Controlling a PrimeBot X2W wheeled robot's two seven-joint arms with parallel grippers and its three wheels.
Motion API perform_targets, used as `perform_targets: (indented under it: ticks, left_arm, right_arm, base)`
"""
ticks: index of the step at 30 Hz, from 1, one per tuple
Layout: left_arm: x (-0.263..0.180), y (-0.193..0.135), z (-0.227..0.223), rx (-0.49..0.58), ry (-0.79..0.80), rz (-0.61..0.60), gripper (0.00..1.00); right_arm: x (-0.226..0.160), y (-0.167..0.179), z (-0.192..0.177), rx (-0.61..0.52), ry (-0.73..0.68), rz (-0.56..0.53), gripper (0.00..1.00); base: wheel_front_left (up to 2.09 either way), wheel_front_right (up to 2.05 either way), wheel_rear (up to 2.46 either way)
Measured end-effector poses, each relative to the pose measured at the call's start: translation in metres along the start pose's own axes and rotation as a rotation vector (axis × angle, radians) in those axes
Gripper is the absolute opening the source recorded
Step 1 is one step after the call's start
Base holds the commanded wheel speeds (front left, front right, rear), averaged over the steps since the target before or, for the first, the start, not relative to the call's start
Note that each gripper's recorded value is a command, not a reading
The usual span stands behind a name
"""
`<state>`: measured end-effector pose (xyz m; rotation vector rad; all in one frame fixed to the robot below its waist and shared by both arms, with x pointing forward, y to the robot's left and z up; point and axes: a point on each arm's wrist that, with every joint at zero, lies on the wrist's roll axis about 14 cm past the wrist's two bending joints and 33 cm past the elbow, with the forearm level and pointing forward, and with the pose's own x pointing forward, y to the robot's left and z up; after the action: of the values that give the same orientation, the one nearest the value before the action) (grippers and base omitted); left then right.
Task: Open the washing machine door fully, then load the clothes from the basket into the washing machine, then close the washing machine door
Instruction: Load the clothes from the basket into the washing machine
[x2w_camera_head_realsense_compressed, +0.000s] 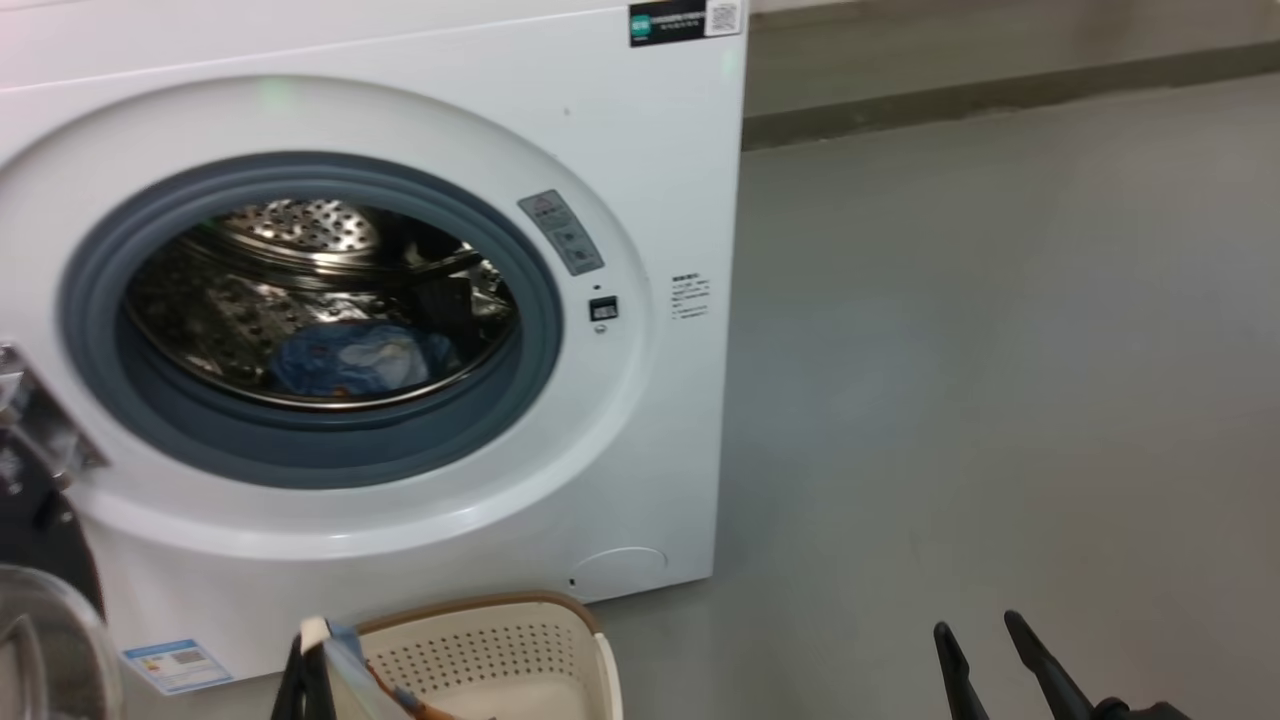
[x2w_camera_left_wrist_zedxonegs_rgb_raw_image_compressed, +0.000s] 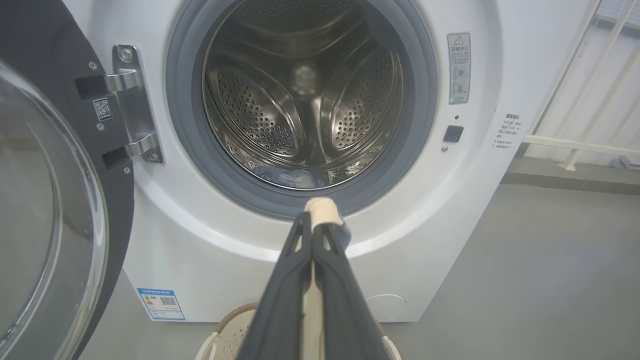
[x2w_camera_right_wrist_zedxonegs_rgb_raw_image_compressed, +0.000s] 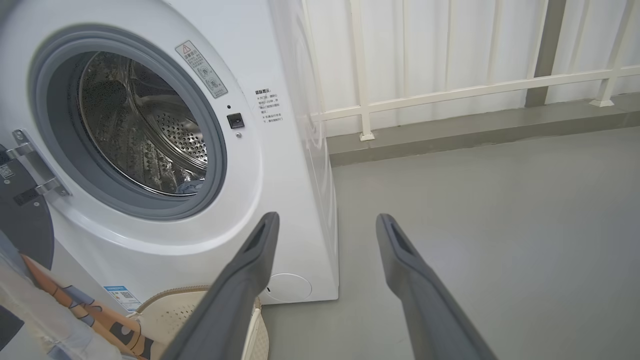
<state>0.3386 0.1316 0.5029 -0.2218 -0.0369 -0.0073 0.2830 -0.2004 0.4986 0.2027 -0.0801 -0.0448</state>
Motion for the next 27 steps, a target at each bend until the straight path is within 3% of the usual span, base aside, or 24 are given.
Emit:
perform_targets:
  ticks: [7,14,27]
  left_arm:
    - [0.058,-0.033,0.018,0.036,-0.072,-0.113,0.0]
    - [0.133,-0.045,0.028,0.065,-0.119,-0.142,0.0]
    - [0.25,-0.045,-0.021,0.207,-0.042,-0.17,0.0]
  right_arm:
    - [0.005,-0.016,0.007,-0.005,-0.018,-0.063,1.0]
    - [0.024,-0.019,0.005,0.019,-0.005,-0.083,1.0]
    - [0.05,-0.034,-0.021,0.018,0.085,-0.139,1.0]
  base:
    - [0.0,0.0,0.0]
    - [0.0,0.0,0.0]
    - [0.0,0.0,0.0]
